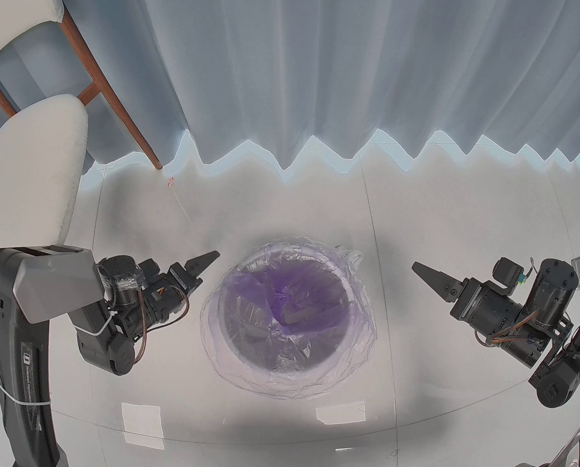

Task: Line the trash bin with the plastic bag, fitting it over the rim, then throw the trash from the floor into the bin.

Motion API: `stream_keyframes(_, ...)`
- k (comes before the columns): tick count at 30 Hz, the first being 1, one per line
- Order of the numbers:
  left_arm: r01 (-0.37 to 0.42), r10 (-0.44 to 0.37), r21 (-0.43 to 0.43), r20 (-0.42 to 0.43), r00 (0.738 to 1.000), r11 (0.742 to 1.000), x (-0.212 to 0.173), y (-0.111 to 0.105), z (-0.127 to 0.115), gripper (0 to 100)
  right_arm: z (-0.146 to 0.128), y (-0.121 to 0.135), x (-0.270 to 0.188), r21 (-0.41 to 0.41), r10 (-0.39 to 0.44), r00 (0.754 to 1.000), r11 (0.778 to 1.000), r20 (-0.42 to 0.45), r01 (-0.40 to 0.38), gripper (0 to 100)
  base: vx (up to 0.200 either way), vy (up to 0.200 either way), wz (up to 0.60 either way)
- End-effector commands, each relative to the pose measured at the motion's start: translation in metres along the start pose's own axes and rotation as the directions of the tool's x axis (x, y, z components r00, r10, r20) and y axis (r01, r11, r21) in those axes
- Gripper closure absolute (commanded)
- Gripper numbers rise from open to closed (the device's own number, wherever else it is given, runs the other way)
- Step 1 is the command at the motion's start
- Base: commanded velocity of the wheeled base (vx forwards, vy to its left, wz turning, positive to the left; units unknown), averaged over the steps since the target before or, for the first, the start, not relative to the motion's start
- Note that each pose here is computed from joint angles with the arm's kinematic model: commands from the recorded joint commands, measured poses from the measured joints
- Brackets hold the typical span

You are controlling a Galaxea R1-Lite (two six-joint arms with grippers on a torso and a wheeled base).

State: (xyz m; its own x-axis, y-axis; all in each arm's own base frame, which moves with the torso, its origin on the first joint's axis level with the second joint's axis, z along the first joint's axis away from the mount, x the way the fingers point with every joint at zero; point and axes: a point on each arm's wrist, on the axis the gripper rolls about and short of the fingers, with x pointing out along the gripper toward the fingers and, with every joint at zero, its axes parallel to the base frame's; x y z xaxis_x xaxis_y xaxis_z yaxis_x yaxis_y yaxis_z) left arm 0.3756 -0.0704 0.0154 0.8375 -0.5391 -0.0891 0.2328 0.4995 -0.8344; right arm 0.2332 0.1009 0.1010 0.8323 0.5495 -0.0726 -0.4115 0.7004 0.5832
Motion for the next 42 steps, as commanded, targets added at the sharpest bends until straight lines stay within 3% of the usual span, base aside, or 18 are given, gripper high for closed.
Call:
stream_keyframes(1,0.040,-0.053,0.110,0.111,0.992,0.993,-0.011,-0.041,0.021,0,0.004,0.003,0.001,-0.008,0.018,0.999,1.000,0.028,-0.018,0,0.000,0.000,0.00)
stream_keyframes(2,0.040,-0.053,0.110,0.111,0.992,0.993,-0.011,-0.041,0.021,0,0.004,0.003,0.001,-0.008,0.018,0.999,1.000,0.028,-0.018,0,0.000,0.000,0.00)
stream_keyframes(3,0.052,-0.081,0.184,0.158,0.984,0.982,-0.011,-0.060,0.025,0,0.005,0.003,0.001,-0.010,0.019,0.999,1.000,0.030,-0.019,0,0.000,0.000,0.00)
stream_keyframes(6,0.068,-0.121,0.250,0.203,0.972,0.966,-0.012,-0.086,0.025,0,0.005,0.003,0.001,-0.010,0.020,0.999,1.000,0.031,-0.019,0,0.000,0.000,0.00)
stream_keyframes(7,0.097,-0.163,0.280,0.221,0.961,0.955,-0.014,-0.108,0.020,0,0.005,0.003,0.001,-0.010,0.020,0.999,1.000,0.031,-0.019,0,0.000,0.000,0.00)
stream_keyframes(12,0.210,-0.298,0.304,0.280,0.913,0.929,-0.038,-0.181,0.010,0,0.005,0.003,0.001,-0.013,0.020,0.999,1.000,0.031,-0.019,0,0.000,0.000,0.00)
stream_keyframes(14,0.231,-0.316,0.306,0.266,0.911,0.924,-0.051,-0.191,0.006,0,0.005,0.003,0.001,-0.014,0.021,0.999,1.000,0.032,-0.020,0,0.000,0.000,0.00)
stream_keyframes(19,0.206,-0.268,0.293,0.191,0.944,0.934,-0.083,-0.187,-0.017,0,0.009,0.007,-0.002,-0.022,0.031,0.998,0.999,0.047,-0.030,0,0.000,0.000,0.00)
stream_keyframes(23,0.229,-0.292,0.275,0.220,0.931,0.934,-0.100,-0.196,-0.011,0,0.016,0.013,-0.007,-0.053,0.055,0.995,0.997,0.080,-0.051,0,0.000,0.000,0.00)
stream_keyframes(26,0.286,-0.316,0.140,0.311,0.896,0.948,-0.126,-0.204,0.011,0,0.017,0.016,-0.011,-0.056,0.063,0.995,0.997,0.083,-0.058,0,0.000,0.000,0.00)
stream_keyframes(27,0.290,-0.317,0.132,0.316,0.894,0.948,-0.127,-0.204,0.013,0,0.017,0.016,-0.011,-0.056,0.062,0.995,0.997,0.082,-0.058,0,0.000,0.000,0.00)
stream_keyframes(28,0.325,-0.309,0.003,0.315,0.897,0.946,-0.140,-0.202,0.015,0,0.014,0.019,-0.010,-0.058,0.076,0.995,0.996,0.070,-0.072,0,0.000,0.000,0.00)
stream_keyframes(30,0.321,-0.278,-0.112,0.291,0.915,0.940,-0.151,-0.194,0.007,0,0.011,0.023,-0.010,-0.062,0.091,0.994,0.994,0.061,-0.087,0,0.000,0.000,0.00)
stream_keyframes(34,0.203,-0.182,-0.091,0.195,0.964,0.975,-0.176,-0.168,-0.018,0,0.011,0.032,-0.016,-0.085,0.121,0.991,0.990,0.059,-0.116,0,0.000,0.000,0.00)
stream_keyframes(37,0.159,-0.146,-0.083,0.141,0.979,0.984,-0.198,-0.158,-0.031,0,0.014,0.036,-0.021,-0.088,0.137,0.988,0.988,0.072,-0.130,0,0.000,0.000,0.00)
stream_keyframes(39,0.151,-0.138,-0.094,0.132,0.982,0.984,-0.208,-0.155,-0.035,0,0.014,0.036,-0.021,-0.089,0.140,0.987,0.987,0.074,-0.133,0,0.000,0.000,0.00)
stream_keyframes(42,0.188,-0.172,-0.057,0.222,0.960,0.980,-0.225,-0.166,-0.029,0,0.015,0.037,-0.021,-0.090,0.142,0.987,0.987,0.077,-0.135,0,0.000,0.000,0.00)
